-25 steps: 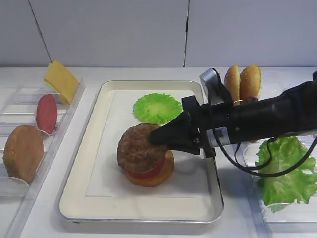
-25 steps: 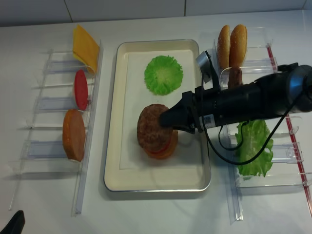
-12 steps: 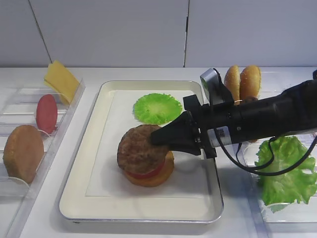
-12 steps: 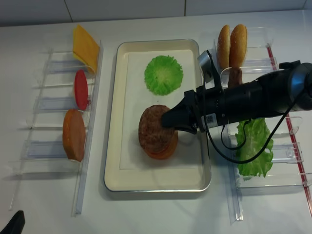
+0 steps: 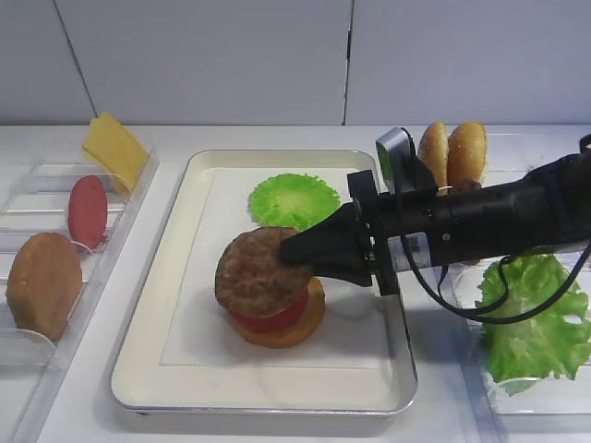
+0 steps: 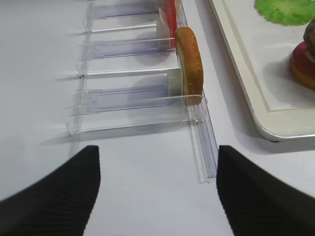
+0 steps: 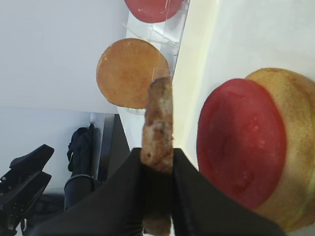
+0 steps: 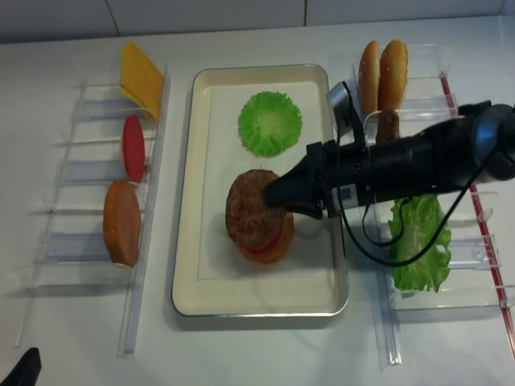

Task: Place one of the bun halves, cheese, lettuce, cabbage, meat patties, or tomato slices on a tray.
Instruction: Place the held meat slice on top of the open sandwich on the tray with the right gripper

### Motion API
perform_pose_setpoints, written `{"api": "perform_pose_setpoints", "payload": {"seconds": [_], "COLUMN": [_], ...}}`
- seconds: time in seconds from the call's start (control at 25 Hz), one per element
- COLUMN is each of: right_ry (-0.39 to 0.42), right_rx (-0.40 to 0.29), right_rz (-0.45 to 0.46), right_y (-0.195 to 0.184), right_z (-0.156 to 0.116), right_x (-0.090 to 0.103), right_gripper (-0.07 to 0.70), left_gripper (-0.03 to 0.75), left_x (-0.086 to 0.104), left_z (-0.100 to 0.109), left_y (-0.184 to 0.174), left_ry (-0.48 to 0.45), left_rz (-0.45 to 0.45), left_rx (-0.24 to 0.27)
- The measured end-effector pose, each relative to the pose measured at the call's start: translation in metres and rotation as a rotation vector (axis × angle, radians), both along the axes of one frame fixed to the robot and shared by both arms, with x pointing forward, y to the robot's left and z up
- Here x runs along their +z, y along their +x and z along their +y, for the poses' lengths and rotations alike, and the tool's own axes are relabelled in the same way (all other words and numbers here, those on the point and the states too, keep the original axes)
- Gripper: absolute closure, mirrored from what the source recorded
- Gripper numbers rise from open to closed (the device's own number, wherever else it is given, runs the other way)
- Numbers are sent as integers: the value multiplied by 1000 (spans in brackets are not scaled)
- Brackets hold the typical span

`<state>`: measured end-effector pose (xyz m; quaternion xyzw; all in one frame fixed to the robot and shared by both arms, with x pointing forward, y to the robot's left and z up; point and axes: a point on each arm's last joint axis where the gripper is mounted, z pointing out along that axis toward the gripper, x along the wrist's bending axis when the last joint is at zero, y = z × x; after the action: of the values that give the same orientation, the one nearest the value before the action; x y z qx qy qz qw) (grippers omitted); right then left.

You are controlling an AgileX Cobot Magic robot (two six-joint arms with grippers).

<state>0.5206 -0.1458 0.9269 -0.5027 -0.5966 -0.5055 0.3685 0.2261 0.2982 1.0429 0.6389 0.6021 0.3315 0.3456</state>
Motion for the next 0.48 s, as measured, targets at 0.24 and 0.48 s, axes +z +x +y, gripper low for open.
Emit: {"api": "perform_pose_setpoints", "payload": {"seconds": [0.24,0.48], "right_ry": [8,6], "right_rx": [-4,0], "right_rz": [2,1], "right_y": [2,2], "right_z": [-5,-6], "right_x": [0,0], "right_gripper": [472,472], "left_gripper": [242,242], "left_x": [0,0], "left_z": [0,0], "left_y": [0,0], "left_ry": [0,0], "left_rz": [0,0], "left_rx": [0,0]}}
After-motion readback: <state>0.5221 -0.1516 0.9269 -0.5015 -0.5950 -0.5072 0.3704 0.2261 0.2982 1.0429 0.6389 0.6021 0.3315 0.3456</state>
